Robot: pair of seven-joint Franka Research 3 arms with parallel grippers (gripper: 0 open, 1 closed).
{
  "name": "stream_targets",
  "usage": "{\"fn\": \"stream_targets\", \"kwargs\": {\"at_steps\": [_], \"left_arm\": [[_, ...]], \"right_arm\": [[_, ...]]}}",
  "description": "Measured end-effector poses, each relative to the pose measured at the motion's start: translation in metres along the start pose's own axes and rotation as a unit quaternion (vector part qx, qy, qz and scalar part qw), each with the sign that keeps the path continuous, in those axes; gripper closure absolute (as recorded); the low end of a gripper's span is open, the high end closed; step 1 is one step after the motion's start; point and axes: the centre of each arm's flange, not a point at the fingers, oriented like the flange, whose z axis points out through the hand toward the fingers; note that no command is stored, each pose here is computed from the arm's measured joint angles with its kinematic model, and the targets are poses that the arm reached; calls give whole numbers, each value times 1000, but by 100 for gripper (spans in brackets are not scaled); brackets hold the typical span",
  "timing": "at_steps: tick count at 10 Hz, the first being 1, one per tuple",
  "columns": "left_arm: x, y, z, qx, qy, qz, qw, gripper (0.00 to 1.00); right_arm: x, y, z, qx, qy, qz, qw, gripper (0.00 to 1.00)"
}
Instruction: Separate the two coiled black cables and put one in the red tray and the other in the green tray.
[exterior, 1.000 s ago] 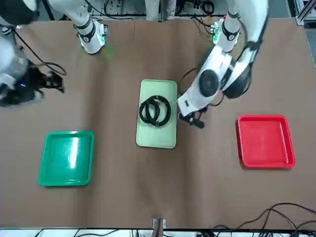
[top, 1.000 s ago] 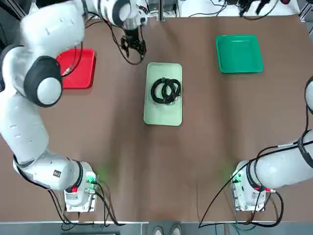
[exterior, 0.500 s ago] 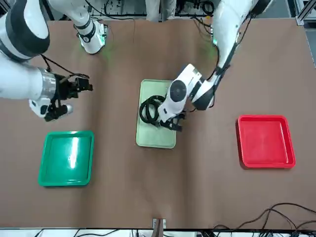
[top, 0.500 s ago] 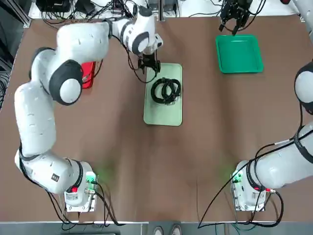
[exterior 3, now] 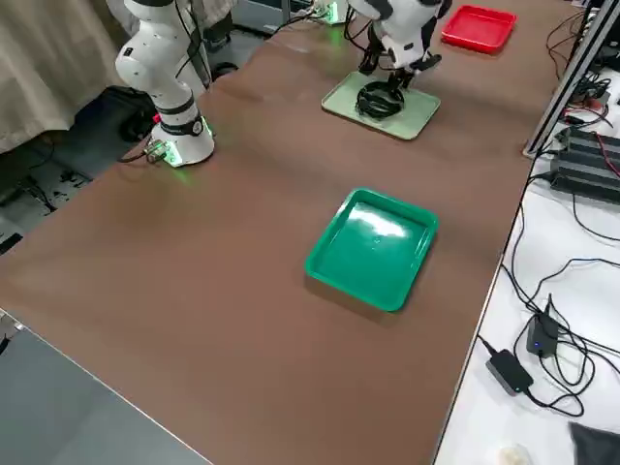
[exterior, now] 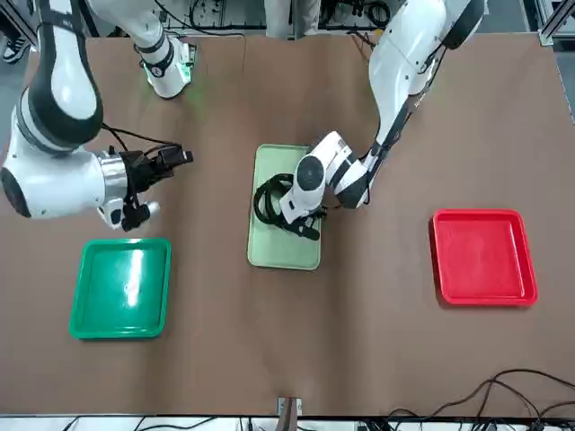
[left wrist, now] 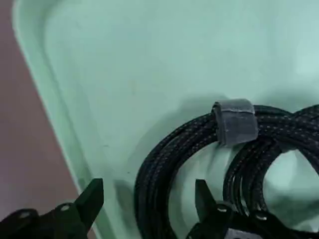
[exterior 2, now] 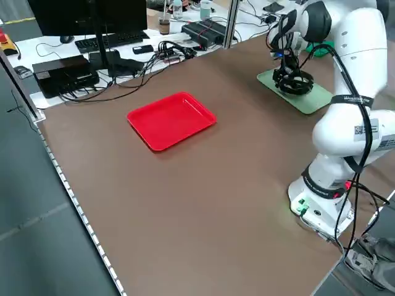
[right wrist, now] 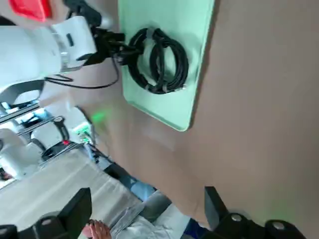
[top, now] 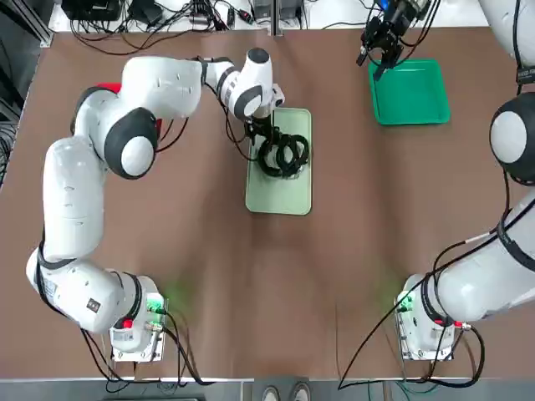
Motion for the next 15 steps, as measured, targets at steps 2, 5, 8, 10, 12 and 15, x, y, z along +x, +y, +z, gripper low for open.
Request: {"fn": "stream_targets", "kwargs": {"at_steps": [2, 5, 8, 10, 12, 15], "left_arm": [[2, -3, 7, -3, 4, -7, 1000, 33], [0, 0, 4, -2, 6, -8, 1000, 69], [-2, 2, 3, -3, 6, -6, 1000, 83], [-2, 0, -10, 3, 5, -2, 1000, 84], [-2, -5, -59, 14, 17, 12, 1000, 85], [-8, -4, -124, 14, 52, 30, 998, 87]], "right_arm": [[-2, 39, 9, 83, 0, -35, 996, 1], [-2, 62, 14, 146, 12, -48, 988, 18], [5, 60, 30, 183, 11, -43, 982, 20], [15, 63, 41, 184, 16, -36, 982, 26], [21, 56, 52, 183, 16, -38, 982, 33], [25, 55, 59, 180, 20, -36, 983, 41]]}}
